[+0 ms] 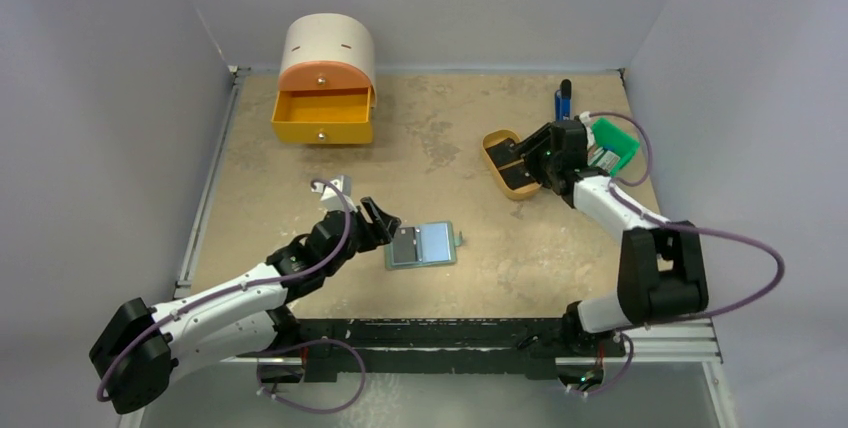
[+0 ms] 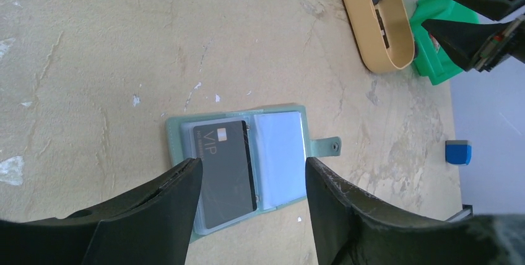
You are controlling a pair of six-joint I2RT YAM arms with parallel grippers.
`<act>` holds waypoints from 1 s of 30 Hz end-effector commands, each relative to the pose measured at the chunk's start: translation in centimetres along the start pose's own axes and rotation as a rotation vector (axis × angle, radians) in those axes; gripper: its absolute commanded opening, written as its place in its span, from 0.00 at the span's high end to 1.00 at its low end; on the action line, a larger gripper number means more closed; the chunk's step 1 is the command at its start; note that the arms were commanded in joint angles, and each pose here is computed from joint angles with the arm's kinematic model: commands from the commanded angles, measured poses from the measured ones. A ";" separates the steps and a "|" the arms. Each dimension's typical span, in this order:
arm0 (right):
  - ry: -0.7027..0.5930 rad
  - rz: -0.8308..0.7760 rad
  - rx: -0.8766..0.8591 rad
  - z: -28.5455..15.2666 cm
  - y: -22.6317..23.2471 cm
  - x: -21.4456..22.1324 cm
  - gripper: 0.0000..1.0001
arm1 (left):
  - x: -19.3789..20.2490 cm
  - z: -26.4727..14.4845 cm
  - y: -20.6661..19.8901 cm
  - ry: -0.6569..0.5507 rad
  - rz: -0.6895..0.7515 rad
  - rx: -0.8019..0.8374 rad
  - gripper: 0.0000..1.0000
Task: Put the credit cards into the card holder
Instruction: Pick up the credit card from the storage box.
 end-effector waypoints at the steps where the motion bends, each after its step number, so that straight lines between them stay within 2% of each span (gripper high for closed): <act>1: -0.060 0.089 0.011 2.7 1.7 -1.5 0.44 | -0.9 0.0 -0.7 -0.038 -0.044 0.014 0.39; 12: -0.055 0.244 0.110 7.6 0.8 -1.0 0.37 | 0.2 0.6 -0.2 -0.014 -0.065 -0.006 0.40; 21: -0.027 0.253 0.157 9.7 -0.4 -0.2 0.41 | 0.5 0.8 0.1 -0.001 -0.058 -0.024 0.40; 30: 0.007 0.241 0.189 10.7 -1.2 0.4 0.50 | 0.8 1.0 0.3 0.007 -0.059 -0.036 0.41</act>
Point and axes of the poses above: each gripper's point midway between its finger pads, its own z axis out along the fingers, its own y axis along the line the jaws close on, x = y × z, the point moved 7 cm from there along -z, back along the fingers, and after that the axes turned 8 degrees about z, right-handed, at the moved point
